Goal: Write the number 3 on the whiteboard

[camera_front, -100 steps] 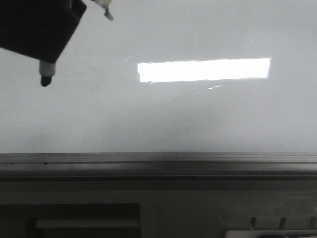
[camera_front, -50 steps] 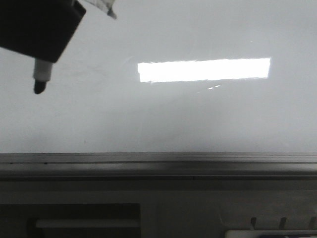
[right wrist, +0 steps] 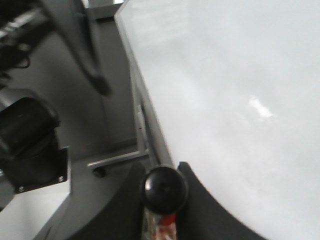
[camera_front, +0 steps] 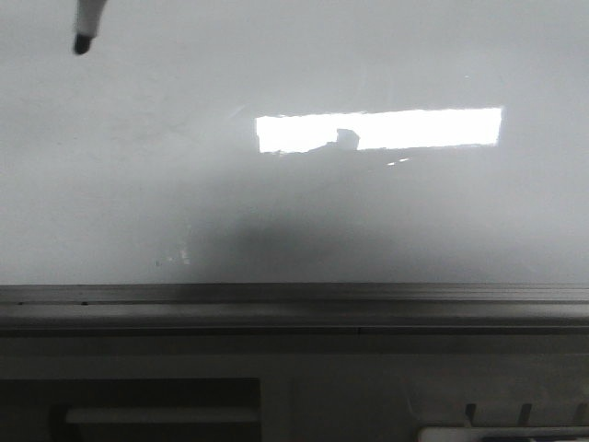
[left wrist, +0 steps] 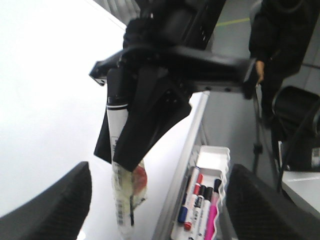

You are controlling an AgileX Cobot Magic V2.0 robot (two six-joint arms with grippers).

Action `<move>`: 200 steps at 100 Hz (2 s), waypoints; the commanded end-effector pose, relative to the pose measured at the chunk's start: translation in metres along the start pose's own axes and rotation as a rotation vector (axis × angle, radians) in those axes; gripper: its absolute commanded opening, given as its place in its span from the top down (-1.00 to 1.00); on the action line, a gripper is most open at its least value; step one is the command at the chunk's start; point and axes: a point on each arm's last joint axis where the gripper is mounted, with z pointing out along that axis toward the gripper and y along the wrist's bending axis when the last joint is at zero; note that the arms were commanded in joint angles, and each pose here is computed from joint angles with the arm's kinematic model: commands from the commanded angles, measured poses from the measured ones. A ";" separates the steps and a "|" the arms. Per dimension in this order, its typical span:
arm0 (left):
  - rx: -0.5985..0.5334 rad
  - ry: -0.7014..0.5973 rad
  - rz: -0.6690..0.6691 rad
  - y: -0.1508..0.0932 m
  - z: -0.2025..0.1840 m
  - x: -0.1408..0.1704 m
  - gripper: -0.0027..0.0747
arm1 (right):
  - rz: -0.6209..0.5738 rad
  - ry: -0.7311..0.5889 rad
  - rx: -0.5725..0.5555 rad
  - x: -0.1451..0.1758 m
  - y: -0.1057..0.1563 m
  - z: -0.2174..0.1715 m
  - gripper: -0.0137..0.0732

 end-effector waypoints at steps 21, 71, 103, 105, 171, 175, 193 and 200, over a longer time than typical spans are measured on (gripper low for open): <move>-0.450 -0.116 -0.035 0.010 -0.083 -0.008 0.34 | 0.085 -0.163 0.409 -0.013 -0.063 -0.030 0.83; -0.613 0.001 -0.113 0.006 -0.107 0.010 0.98 | 0.121 -0.119 0.487 0.000 -0.087 -0.019 0.83; -0.583 -0.012 -0.151 0.004 -0.106 0.009 0.98 | 0.071 -0.080 0.520 0.006 -0.095 -0.012 0.82; -0.583 -0.012 -0.151 0.004 -0.106 0.009 0.98 | 0.067 -0.081 0.524 0.006 -0.096 -0.012 0.82; -0.583 -0.010 -0.151 0.004 -0.106 0.010 0.98 | 0.125 0.074 0.524 0.030 -0.116 -0.032 0.81; -0.583 -0.010 -0.151 0.004 -0.106 0.010 0.98 | 0.132 0.086 0.509 0.034 -0.113 -0.029 0.81; -0.584 -0.014 -0.150 0.004 -0.106 0.009 0.99 | 0.127 0.122 0.443 0.053 -0.095 -0.003 0.81; -0.584 -0.016 -0.150 0.004 -0.106 0.009 0.99 | 0.118 0.113 0.443 0.056 -0.090 0.005 0.81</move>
